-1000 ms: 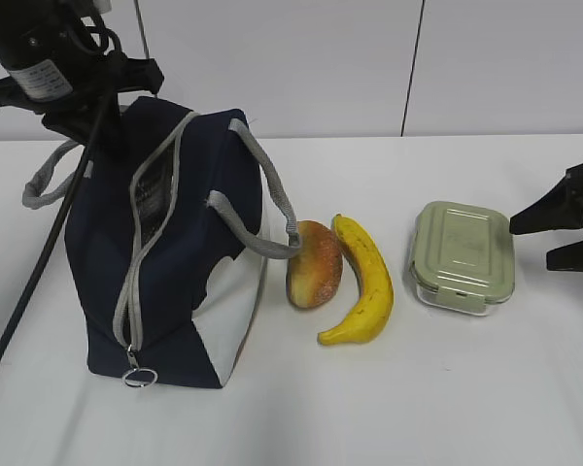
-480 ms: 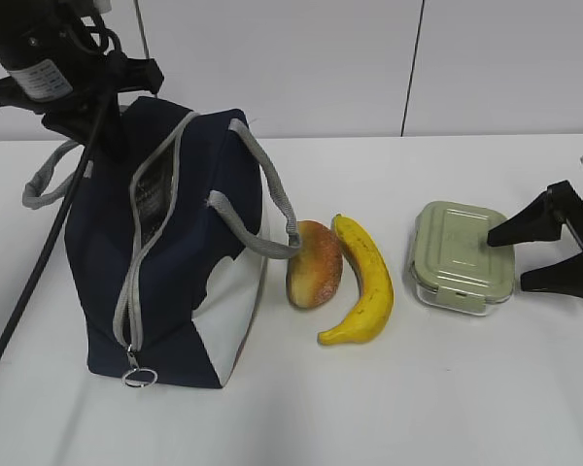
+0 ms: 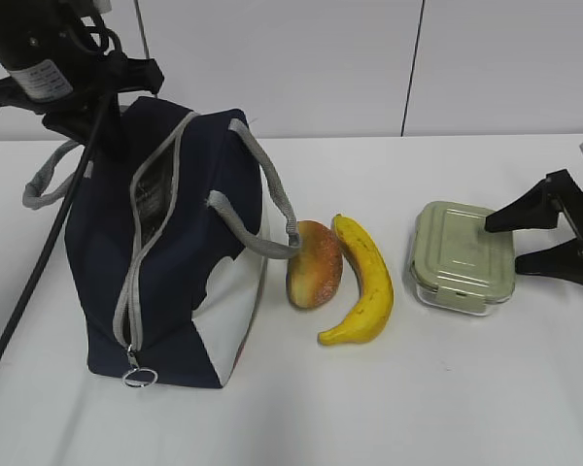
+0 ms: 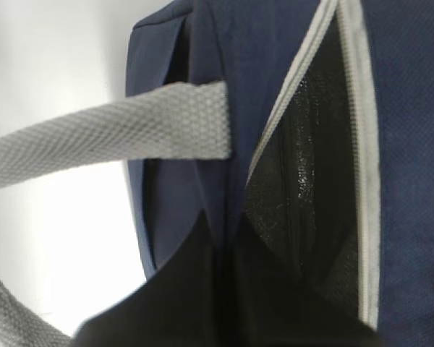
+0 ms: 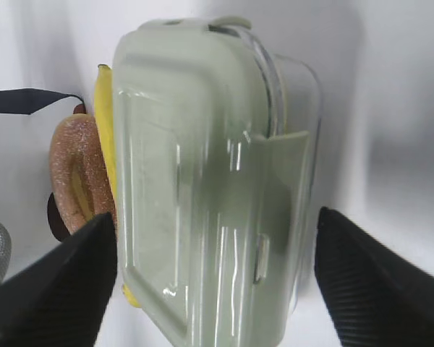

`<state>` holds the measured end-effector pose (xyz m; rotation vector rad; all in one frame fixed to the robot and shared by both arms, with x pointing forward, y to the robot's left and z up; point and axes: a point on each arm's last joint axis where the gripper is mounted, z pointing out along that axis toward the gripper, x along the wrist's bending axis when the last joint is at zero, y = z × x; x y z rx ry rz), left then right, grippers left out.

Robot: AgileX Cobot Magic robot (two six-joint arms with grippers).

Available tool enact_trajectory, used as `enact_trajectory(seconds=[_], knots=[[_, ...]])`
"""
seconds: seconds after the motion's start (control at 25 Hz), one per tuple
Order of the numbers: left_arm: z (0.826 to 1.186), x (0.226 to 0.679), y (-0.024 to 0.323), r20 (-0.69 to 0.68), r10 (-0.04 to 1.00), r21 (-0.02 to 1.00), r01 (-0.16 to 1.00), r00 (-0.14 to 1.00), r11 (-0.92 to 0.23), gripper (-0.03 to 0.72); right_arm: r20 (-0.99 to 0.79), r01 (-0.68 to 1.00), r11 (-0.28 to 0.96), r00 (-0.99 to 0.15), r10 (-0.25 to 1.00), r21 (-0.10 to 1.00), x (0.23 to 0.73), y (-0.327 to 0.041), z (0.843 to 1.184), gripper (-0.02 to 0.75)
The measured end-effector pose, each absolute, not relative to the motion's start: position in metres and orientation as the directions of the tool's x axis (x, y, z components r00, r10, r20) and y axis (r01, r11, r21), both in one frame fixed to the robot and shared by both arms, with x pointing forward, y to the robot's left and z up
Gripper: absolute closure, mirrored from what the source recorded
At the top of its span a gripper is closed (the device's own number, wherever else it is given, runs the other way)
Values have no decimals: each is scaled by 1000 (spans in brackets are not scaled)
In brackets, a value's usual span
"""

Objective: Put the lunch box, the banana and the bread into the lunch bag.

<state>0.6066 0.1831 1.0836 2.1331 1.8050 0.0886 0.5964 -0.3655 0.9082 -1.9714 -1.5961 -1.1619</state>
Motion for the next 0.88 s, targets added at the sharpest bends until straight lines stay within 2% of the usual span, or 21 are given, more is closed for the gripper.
enact_trajectory(seconds=[0.24, 0.56, 0.88], knots=[[1084, 607, 183, -172, 967, 298, 945, 189, -132, 687, 802, 945, -287, 48, 596, 157, 600, -363, 890, 117], [1084, 607, 183, -172, 967, 300, 945, 189, -131, 687, 827, 952, -279, 52, 560, 129, 603, -356, 879, 138], [1084, 607, 183, -171, 967, 301, 944, 189, -131, 687, 842, 953, -283, 66, 536, 106, 602, -355, 874, 251]])
